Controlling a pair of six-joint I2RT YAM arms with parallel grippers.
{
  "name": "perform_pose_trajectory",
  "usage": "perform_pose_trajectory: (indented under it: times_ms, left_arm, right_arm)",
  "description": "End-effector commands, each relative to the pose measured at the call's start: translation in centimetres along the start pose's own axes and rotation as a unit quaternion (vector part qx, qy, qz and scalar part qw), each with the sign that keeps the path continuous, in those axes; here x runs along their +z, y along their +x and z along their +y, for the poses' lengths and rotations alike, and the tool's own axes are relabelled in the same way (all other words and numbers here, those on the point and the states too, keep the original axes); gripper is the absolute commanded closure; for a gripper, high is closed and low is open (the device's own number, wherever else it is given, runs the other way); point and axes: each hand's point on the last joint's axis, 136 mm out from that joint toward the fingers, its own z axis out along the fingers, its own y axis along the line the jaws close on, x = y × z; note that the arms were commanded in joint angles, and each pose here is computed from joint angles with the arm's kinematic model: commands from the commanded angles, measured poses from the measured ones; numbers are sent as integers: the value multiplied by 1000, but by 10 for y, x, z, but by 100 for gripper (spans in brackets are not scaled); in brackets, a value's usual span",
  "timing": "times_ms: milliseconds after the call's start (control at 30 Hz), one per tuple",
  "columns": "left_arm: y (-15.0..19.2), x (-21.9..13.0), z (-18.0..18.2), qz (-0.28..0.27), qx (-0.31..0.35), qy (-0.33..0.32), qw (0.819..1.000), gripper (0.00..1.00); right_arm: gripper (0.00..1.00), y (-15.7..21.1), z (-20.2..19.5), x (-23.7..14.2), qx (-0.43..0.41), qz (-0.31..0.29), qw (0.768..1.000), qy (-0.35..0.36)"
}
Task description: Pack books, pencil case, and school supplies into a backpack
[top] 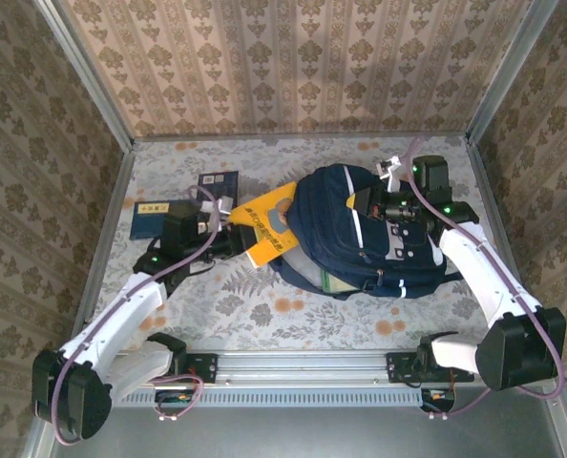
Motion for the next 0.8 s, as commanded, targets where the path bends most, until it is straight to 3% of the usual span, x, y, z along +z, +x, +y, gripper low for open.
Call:
perform_pose_trajectory:
  times_ms: [0, 100, 567, 767]
  left_arm:
    - [-10, 7, -22, -9, 8, 70, 997, 100]
    - [-3, 21, -27, 7, -3, 108, 994, 100]
    - [-11, 92, -32, 33, -8, 154, 987, 100]
    - [-15, 134, -46, 39, -30, 207, 977, 100]
  right_arm:
    - [100, -14, 60, -19, -69, -26, 992, -104]
    - [100, -15, 65, -21, -70, -27, 991, -113]
    - [100, -14, 90, -33, -85, -31, 983, -157]
    - [100, -13, 95, -35, -90, -33, 982, -165]
